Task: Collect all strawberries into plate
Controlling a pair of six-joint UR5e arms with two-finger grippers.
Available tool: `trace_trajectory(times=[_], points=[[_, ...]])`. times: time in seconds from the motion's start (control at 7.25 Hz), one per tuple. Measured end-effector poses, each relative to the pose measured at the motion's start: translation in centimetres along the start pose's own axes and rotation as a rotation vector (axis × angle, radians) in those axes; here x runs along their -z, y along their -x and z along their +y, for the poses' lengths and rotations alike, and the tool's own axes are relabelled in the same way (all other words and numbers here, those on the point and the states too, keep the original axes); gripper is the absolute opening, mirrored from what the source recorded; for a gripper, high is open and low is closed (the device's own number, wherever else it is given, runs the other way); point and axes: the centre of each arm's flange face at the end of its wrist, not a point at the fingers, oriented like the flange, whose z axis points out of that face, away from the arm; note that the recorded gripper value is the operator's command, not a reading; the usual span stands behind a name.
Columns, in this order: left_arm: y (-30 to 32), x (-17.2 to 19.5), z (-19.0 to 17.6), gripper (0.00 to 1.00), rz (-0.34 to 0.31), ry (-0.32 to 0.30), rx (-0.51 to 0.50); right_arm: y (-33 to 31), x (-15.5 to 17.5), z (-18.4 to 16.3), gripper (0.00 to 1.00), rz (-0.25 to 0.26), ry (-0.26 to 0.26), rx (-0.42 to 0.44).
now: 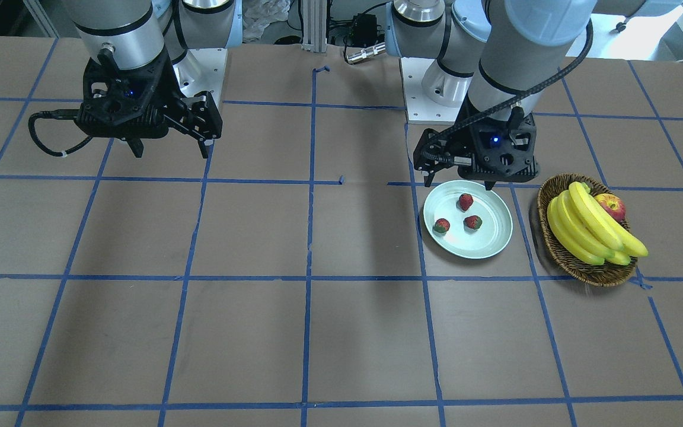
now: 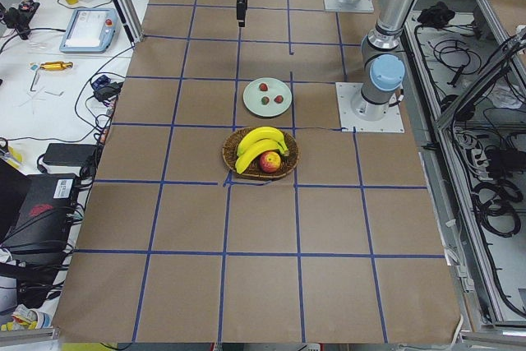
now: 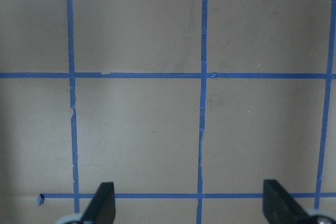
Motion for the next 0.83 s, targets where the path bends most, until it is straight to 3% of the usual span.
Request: trace_trajectory(times=[0.83], points=[[-0.1,1.7,0.4,1.0,0.008,-0.036,0.016,-0.1,1.1,0.2,1.0,0.005,-0.02,-0.001]])
